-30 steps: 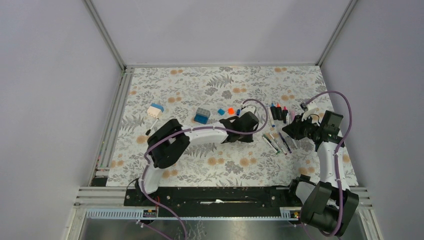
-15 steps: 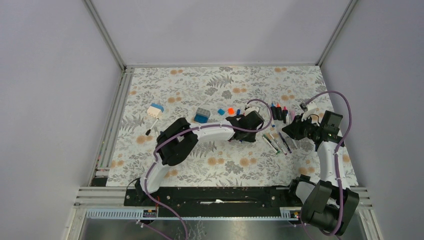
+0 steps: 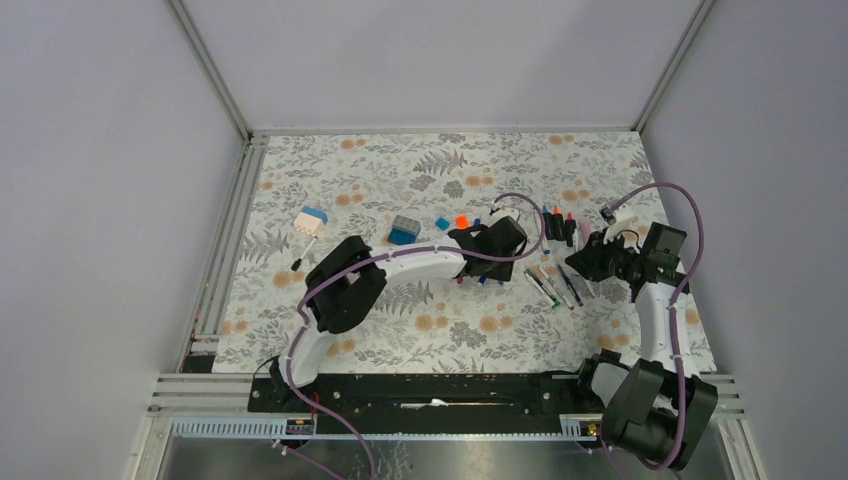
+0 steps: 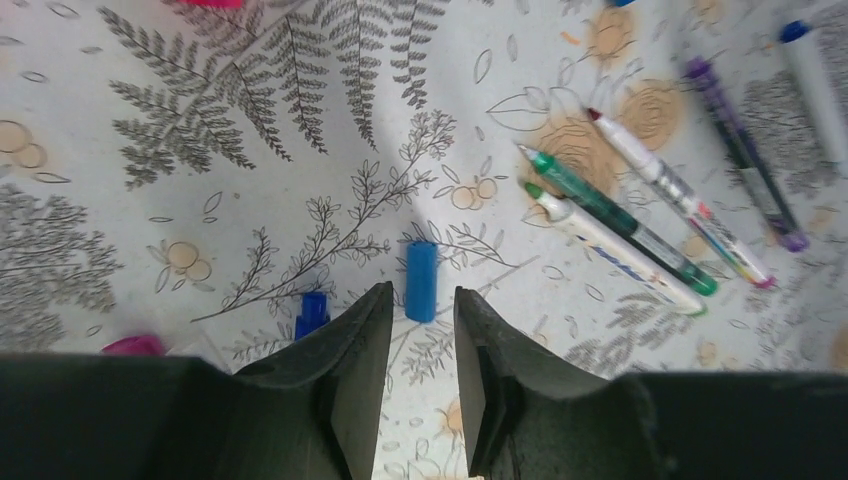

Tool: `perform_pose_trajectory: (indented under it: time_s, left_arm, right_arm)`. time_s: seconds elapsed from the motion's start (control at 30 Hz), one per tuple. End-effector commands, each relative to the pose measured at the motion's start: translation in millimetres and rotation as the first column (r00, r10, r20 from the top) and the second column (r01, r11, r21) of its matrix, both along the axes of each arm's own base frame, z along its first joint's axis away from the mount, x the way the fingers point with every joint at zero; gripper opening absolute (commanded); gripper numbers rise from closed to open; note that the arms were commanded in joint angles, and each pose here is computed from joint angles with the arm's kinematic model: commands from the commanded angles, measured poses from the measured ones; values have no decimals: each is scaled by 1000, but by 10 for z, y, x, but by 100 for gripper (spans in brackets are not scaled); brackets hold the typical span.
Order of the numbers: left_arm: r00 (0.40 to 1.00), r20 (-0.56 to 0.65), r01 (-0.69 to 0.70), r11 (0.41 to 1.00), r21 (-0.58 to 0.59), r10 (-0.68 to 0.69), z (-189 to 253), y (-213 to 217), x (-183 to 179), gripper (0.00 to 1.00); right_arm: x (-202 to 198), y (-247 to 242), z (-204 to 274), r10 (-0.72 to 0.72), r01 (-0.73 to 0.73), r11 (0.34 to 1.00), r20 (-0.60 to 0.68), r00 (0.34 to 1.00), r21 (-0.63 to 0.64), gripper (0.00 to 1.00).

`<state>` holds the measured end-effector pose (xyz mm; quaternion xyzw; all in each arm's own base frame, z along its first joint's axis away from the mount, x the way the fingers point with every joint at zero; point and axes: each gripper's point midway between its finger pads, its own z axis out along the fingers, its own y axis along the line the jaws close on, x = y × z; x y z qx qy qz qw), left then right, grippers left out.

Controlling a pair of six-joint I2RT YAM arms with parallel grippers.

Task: Open the pen caps
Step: Place the pen cap at the center of the board, then place the pen at the center of the board.

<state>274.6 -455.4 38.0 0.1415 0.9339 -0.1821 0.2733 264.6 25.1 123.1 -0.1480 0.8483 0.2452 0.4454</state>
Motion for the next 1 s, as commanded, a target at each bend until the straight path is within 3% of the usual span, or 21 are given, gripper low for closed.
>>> perform_pose_trajectory:
  time_s: [0.0,0.13,0.23,0.37,0.5,0.67,0.83,0.97]
  left_arm:
    - [988,156,16,989,-149,7,1003,-56,105,35]
    - [955,296,72,969,-237,1,1574,129,41,37]
    - [922,388,103,961,-256,5,1828,411,-39,46]
    - [871,487,75,964,-257,62,2019,926,-125,72]
    - [852,511,19,968,-251,116,1877,1411,-248,97]
    - [862,476,-24,950,-311,177,1596,1847,-469,99]
    - [877,442,22,904,-427,187,1371,1962,-707,99]
    - [873,450,41,891,-453,188,1322,2024,-771,99]
  right_arm:
    - [44,-79,84,-6,7,1000,24,1000,-27,0]
    - [40,-173,58,-34,34,998,17,999,-51,0]
    - [47,-268,6,-55,55,995,-5,998,-86,0]
    - [68,-401,-62,-66,58,987,-49,997,-153,1]
    - [46,-592,-232,-72,37,967,-134,988,-250,2]
    - [-49,-830,-486,-108,18,930,-228,968,-366,3]
    - [-65,-1037,-633,-146,6,896,-281,949,-444,5]
    - [19,-1169,-674,-171,2,885,-321,932,-465,6]
